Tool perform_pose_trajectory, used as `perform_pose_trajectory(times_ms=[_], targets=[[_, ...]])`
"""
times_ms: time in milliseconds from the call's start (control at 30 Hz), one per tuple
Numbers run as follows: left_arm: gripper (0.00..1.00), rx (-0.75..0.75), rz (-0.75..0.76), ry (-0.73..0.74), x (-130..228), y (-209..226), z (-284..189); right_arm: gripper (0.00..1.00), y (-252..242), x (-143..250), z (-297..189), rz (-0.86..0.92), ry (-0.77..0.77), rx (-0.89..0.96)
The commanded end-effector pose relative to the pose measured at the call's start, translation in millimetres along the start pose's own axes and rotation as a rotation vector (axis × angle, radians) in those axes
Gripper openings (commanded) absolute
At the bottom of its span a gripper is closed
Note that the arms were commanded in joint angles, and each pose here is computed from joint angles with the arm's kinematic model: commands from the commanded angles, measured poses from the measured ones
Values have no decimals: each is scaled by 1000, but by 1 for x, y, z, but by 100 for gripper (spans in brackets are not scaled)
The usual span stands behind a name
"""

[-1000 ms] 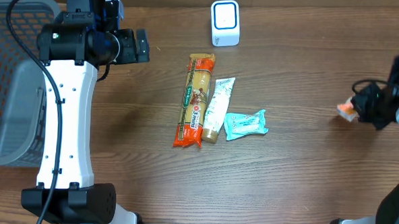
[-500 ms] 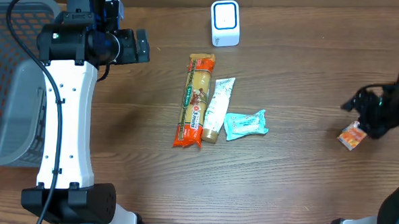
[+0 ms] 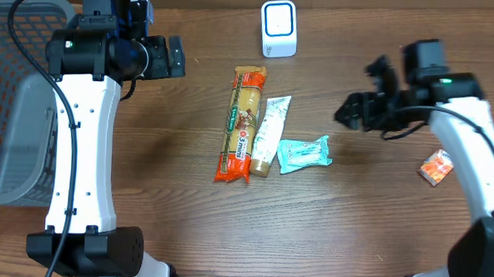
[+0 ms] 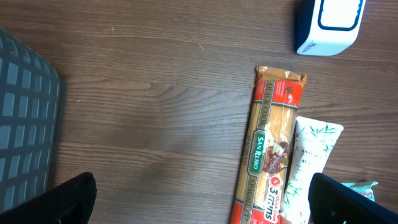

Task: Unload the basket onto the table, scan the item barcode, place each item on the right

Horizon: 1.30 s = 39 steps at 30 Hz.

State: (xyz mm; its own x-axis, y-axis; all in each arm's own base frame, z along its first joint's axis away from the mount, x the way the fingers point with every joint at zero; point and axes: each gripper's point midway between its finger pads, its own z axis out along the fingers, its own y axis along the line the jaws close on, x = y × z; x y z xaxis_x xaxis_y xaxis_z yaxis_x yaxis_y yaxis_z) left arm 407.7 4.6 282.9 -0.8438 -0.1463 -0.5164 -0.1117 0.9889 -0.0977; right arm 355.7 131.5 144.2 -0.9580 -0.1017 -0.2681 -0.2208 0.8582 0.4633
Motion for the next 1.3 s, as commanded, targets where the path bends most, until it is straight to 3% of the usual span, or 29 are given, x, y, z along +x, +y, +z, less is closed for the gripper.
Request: perform_pose_trajectory(times_ms=[0, 333, 700, 800, 1000, 1267], targets=[[100, -8, 13, 0, -1, 2, 1, 77, -6, 19, 40, -44, 114, 17], [100, -8, 13, 0, -1, 2, 1, 72, -25, 45, 99, -16, 264, -7], [100, -8, 13, 1, 0, 2, 1, 61, -33, 64, 134, -11, 275, -81], [100, -8, 13, 0, -1, 2, 1, 53, -36, 65, 140, 6, 252, -77], [100, -8, 13, 0, -1, 2, 1, 4, -38, 64, 143, 41, 240, -74], [100, -8, 13, 0, -1, 2, 1, 4, -46, 39, 102, 104, 194, -64]])
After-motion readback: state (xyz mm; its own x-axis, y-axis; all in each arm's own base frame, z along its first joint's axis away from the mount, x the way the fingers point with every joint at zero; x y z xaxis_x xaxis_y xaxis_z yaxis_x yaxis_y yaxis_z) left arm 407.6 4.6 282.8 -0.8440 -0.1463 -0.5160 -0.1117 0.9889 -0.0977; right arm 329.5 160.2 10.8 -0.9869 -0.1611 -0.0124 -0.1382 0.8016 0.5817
